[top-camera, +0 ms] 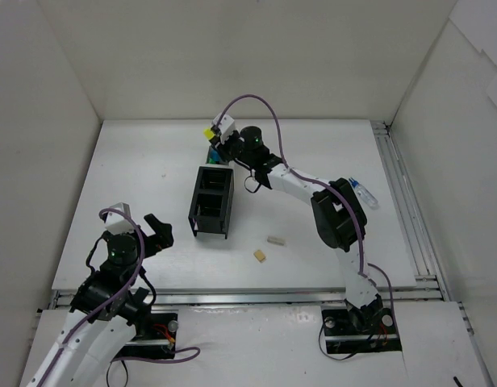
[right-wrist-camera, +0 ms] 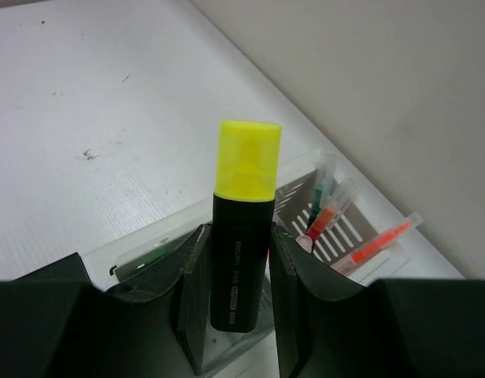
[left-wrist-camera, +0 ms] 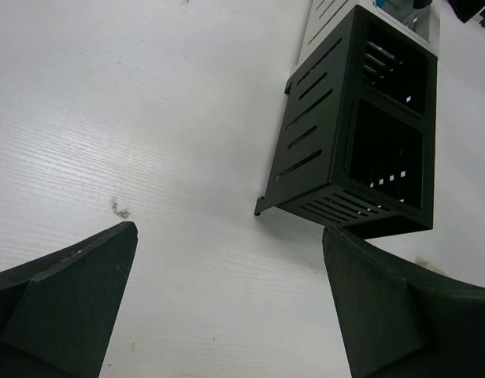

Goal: Sort the stationery into containers
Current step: Place the pen at the center of the board.

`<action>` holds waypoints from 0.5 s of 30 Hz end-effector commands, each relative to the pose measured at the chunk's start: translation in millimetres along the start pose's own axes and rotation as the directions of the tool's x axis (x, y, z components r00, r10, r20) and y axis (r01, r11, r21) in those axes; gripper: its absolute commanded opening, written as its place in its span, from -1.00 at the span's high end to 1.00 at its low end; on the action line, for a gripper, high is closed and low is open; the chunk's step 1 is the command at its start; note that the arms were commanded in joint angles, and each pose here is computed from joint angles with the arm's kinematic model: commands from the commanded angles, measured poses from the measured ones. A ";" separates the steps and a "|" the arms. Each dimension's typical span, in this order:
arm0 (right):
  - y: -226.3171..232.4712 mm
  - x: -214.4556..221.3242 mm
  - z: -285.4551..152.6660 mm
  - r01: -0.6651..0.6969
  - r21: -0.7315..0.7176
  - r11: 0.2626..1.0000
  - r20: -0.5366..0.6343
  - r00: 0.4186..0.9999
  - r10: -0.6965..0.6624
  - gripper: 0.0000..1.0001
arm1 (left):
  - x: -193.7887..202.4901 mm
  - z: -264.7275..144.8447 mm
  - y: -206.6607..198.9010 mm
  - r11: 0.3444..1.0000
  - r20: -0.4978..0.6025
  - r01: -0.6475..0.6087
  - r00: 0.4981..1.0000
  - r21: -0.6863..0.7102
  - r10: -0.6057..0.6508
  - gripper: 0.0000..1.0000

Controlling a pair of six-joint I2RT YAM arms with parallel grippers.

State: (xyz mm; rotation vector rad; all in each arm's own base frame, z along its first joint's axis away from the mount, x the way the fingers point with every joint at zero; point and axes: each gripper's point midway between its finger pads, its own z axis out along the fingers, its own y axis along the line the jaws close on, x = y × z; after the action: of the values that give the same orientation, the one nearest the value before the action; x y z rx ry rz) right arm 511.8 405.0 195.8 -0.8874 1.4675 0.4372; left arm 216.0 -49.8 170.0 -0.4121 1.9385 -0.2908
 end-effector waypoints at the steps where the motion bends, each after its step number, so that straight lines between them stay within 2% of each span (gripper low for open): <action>1: -13.6 -68.7 2.1 0.055 0.010 0.998 0.184 0.981 -0.056 0.83 | -23.3 -2.5 -13.0 1.000 0.054 -0.003 0.999 0.030 0.001 -0.99; 11: -8.9 -40.3 -2.6 0.010 0.001 1.000 0.127 0.992 -0.010 0.55 | -25.0 -4.5 -11.7 1.000 0.065 0.006 0.998 0.029 -0.007 -0.99; 15: -11.6 -47.7 -9.3 0.013 0.014 1.000 0.133 0.991 -0.015 0.31 | -27.7 -3.9 -15.4 0.999 0.077 0.009 0.997 0.046 -0.012 -0.99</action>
State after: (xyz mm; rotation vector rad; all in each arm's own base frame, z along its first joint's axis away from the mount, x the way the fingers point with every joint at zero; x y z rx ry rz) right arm 509.8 407.7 165.4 -0.9156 1.5108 0.4719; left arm 216.3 -49.4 169.5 -0.4057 1.9412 -0.2835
